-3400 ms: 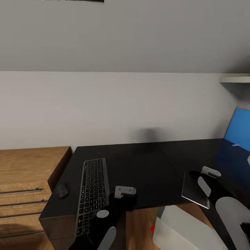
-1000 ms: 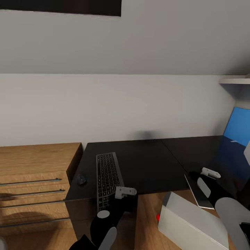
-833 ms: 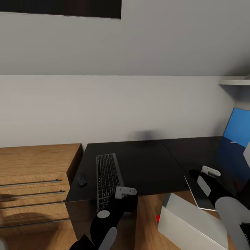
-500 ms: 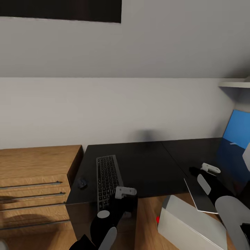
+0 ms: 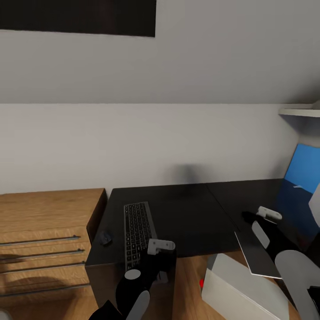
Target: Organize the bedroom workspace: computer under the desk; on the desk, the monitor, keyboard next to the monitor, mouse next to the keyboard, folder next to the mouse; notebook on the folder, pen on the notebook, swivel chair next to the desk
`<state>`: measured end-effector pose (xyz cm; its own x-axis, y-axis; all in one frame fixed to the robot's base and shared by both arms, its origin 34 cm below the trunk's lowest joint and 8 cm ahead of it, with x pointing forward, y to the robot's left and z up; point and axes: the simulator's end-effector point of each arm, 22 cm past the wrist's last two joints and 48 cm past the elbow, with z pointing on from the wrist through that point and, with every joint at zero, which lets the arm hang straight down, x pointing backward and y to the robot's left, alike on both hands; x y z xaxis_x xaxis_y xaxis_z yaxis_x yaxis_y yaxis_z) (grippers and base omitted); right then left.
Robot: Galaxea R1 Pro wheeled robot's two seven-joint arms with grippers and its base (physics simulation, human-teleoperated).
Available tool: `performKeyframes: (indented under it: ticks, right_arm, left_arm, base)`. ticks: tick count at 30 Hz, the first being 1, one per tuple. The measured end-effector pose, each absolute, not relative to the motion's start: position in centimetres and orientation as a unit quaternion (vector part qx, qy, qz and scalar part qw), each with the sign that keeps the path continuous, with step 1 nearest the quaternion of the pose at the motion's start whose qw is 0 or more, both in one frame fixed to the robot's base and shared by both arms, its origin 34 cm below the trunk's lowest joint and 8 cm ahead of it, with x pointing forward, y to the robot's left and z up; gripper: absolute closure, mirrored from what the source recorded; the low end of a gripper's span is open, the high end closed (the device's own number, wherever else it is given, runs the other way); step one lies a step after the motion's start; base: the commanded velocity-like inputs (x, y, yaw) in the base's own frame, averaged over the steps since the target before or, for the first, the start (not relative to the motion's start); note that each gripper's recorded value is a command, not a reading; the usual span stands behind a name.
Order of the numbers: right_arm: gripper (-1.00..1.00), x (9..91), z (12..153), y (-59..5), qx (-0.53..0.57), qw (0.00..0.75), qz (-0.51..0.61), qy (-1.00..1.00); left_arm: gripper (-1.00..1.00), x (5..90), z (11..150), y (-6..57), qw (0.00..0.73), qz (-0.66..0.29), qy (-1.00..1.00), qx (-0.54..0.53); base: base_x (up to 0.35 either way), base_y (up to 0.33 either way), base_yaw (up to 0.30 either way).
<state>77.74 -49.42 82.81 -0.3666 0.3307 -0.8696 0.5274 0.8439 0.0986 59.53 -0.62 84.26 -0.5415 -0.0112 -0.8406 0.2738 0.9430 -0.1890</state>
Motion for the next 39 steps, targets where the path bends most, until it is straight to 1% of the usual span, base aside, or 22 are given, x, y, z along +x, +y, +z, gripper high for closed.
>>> performKeyframes:
  ticks: [9, 18, 24, 29, 30, 39]
  right_arm:
    - [-1.0, 79.6, 90.0, -47.2, 0.261, 0.558, -0.098, 0.782]
    - [-1.0, 76.1, 92.5, -45.4, 0.256, 0.598, -0.109, 0.752]
    - [-1.0, 74.5, 92.0, -43.1, 0.248, 0.601, -0.094, 0.754]
    - [-1.0, 74.4, 91.8, -41.5, 0.249, 0.601, -0.081, 0.755]
    - [-1.0, 74.5, 91.6, -40.3, 0.251, 0.6, -0.07, 0.756]
    - [-1.0, 74.6, 91.3, -39.5, 0.253, 0.598, -0.062, 0.758]
  left_arm:
    - [-1.0, 59.6, 85.8, -0.6, 0.473, -0.151, 0.865, 0.076]
    - [-1.0, 59.4, 86.1, -0.9, 0.473, -0.151, 0.864, 0.081]
    - [-1.0, 59.4, 86.1, -1.0, 0.473, -0.151, 0.864, 0.082]
    - [-1.0, 59.4, 86.1, -1.0, 0.473, -0.151, 0.864, 0.082]
    - [-1.0, 59.4, 86.1, -0.9, 0.473, -0.151, 0.864, 0.082]
    - [-1.0, 59.4, 85.9, -1.0, 0.471, -0.151, 0.865, 0.082]
  base:
    - [0.0, 0.0, 0.0]
    - [0.0, 0.0, 0.0]
    - [-0.015, 0.0, 0.0]
    - [-0.223, 0.0, 0.0]
    - [-0.316, 0.0, 0.0]
    - [-0.33, 0.0, 0.0]
